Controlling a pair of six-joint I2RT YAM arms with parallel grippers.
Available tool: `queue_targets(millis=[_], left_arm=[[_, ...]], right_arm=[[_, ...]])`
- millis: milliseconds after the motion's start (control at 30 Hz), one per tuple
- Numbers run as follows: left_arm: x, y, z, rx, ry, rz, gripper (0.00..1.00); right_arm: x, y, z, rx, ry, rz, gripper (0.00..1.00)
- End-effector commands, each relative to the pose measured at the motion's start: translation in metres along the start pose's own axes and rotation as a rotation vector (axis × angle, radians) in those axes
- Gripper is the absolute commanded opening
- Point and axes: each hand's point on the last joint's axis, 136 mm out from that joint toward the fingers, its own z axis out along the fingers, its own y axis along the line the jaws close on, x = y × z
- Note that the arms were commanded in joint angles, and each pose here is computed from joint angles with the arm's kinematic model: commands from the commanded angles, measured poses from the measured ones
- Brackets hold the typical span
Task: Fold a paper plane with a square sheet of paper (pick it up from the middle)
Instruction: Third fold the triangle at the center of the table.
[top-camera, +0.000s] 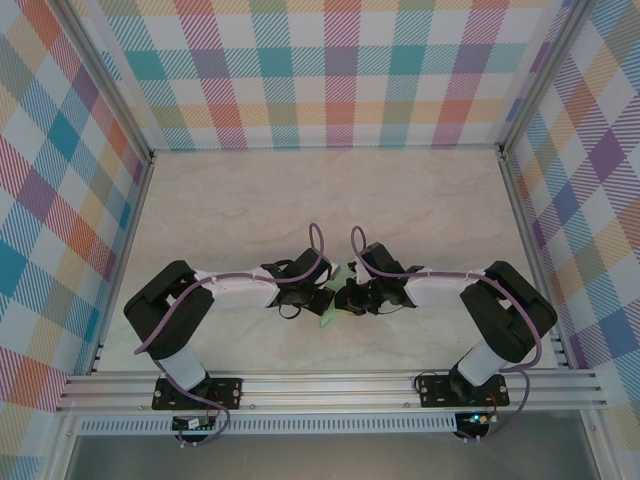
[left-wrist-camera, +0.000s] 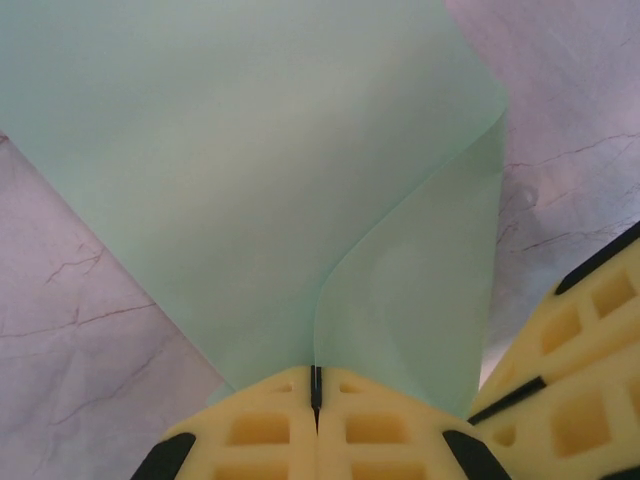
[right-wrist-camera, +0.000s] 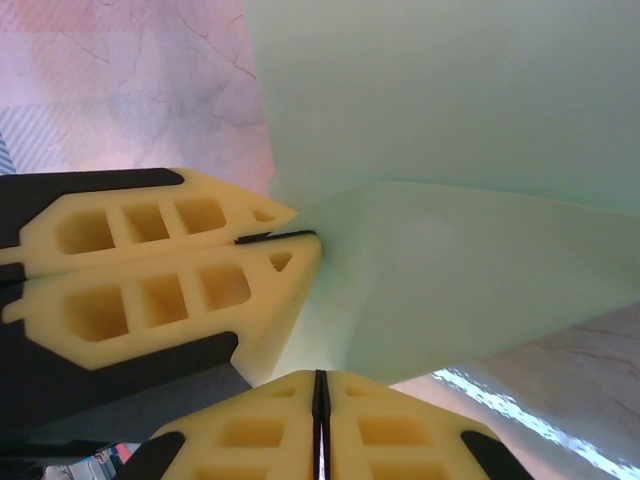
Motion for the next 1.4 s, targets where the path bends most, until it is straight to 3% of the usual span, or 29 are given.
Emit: queue_targets(millis=[0, 300, 600, 967, 1367], left_arm=[[0.009, 0.014, 0.004, -0.036, 0.017, -0.013, 0.0], [0.012, 0.017, 0.005, -0.044, 0.026, -0.01, 0.0], [0.011, 0.018, 0.005, -0.044, 0.025, -0.006, 0.0], [0.01, 0.017, 0.005, -0.036, 0.023, -0.008, 0.0], [0.009, 0.018, 0.005, -0.035, 0.021, -0.014, 0.0]], right_arm=[[-0.002, -0.006, 0.006, 0.01, -0.013, 0.017, 0.1], [0.0, -0.031, 0.015, 0.092, -0.014, 0.04, 0.1], [0.005, -0.01, -0.002, 0.013, -0.037, 0.002, 0.12], [0.006, 0.012, 0.004, -0.051, -0.063, -0.012, 0.12], [0.007, -0.016, 0.022, 0.023, -0.061, 0.036, 0.11]])
